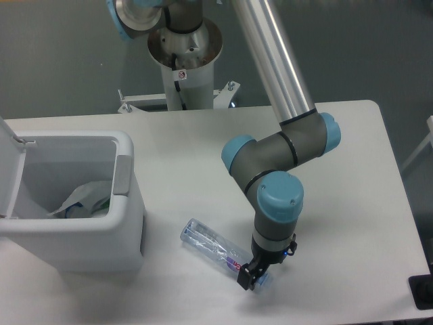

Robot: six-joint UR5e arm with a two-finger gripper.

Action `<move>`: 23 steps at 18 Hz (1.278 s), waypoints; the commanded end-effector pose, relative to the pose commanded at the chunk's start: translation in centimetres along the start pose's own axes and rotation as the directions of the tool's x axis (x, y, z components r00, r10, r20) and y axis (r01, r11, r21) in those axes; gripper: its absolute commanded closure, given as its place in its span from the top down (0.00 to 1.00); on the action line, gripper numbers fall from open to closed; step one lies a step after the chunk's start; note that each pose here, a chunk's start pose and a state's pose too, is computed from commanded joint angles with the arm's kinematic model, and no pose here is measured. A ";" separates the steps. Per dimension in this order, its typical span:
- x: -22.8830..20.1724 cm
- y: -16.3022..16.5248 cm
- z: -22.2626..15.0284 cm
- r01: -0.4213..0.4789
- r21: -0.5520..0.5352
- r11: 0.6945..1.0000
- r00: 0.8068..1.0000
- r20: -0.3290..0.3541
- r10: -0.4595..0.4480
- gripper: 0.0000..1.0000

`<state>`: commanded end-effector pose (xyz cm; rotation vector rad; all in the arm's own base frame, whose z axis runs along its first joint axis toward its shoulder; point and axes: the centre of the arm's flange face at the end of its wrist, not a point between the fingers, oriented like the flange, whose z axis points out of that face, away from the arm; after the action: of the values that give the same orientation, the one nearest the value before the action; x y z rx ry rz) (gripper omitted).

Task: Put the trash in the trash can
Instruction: 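Close the gripper on the bottle's red-labelled end, then lift the bottle and carry it over the trash bin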

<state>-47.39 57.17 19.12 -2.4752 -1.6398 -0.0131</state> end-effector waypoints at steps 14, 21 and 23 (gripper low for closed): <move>1.6 1.1 -1.1 -0.017 0.008 1.000 1.000 -0.005 0.017 0.55; 2.3 -0.3 -7.6 -0.025 0.110 0.994 0.999 -0.035 0.030 0.51; 2.6 -1.7 -15.6 -0.031 0.236 0.971 0.997 -0.068 0.048 0.51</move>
<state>-46.55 57.92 34.98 -2.3002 -1.4696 0.0892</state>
